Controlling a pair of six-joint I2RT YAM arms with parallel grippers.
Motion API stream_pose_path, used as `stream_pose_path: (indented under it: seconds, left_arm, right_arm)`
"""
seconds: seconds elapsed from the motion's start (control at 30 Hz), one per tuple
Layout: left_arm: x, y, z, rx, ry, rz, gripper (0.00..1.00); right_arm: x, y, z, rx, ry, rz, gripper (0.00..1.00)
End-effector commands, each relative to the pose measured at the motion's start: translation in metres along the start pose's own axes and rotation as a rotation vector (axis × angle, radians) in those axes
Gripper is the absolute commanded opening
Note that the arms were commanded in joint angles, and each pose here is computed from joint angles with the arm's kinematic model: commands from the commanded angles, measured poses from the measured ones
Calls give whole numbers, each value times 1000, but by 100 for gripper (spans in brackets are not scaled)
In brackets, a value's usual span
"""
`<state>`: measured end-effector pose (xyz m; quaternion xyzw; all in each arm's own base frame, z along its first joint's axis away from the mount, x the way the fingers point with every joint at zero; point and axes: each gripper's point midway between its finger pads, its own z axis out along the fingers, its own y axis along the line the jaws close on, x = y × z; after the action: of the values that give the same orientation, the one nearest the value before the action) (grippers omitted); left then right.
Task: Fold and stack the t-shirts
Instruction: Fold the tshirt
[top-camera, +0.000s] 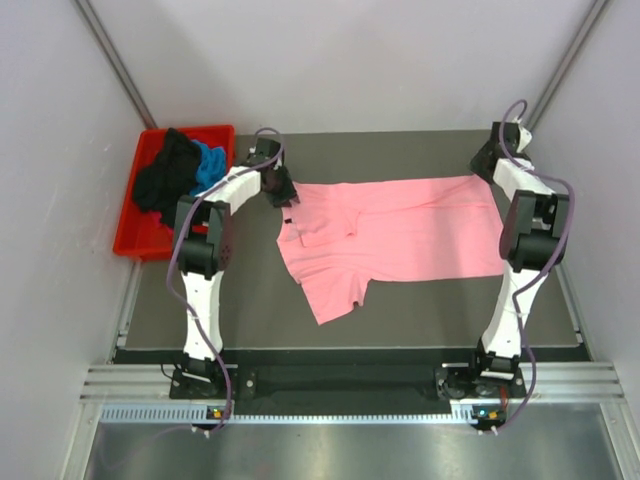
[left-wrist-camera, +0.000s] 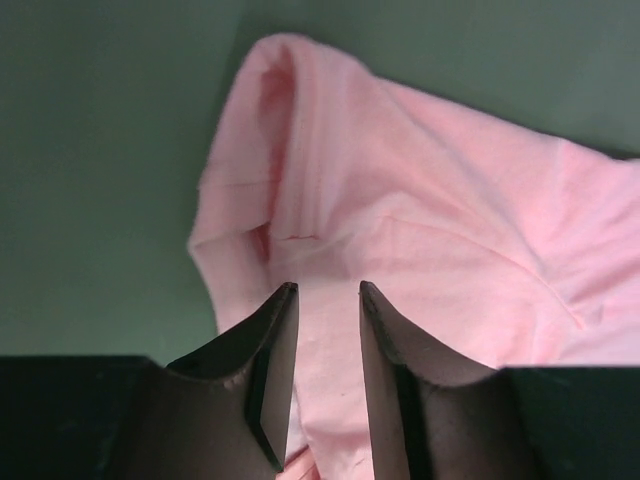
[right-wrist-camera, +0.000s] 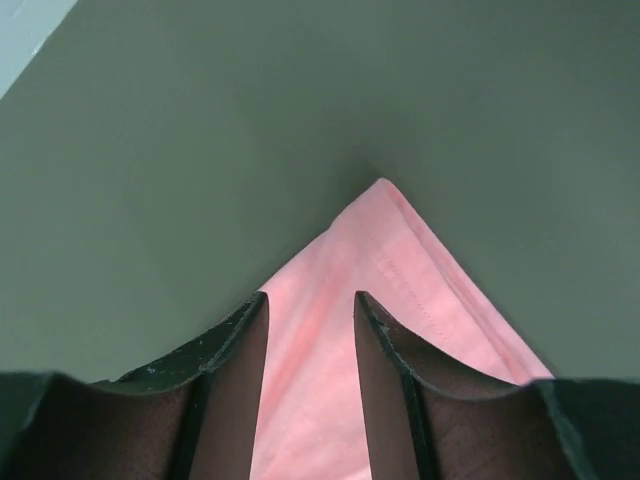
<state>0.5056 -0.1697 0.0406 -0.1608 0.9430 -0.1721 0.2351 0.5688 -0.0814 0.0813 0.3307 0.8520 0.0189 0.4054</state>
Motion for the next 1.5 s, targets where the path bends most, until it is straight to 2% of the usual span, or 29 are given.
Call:
stream_pose_path:
  seconds: [0.0,0.17,0.4,0.7,1.1,1.47]
  left_arm:
    - [-31,-42,-21,187,-96,51,36]
    - [-43,-53,-7,279,-109,61,37]
    - [-46,-49,16,271,-91,52,38]
    - [-42,-36,27,229,-93,56,38]
    - [-41,-25,42,188,-93,50,38]
    - [-43,-27,42,192,-102,45,38]
  right_arm:
    - [-5,-6,3,42,18,4,41]
    - [-5,-29,-20,132,60,31,34]
    - [0,-65,-62,217,67,152,35]
    - [36,-79,-47,257,151,224,35]
    - [34,-94,-26,281,77,258,34]
    - [36,-89,-18,251,74,294,33]
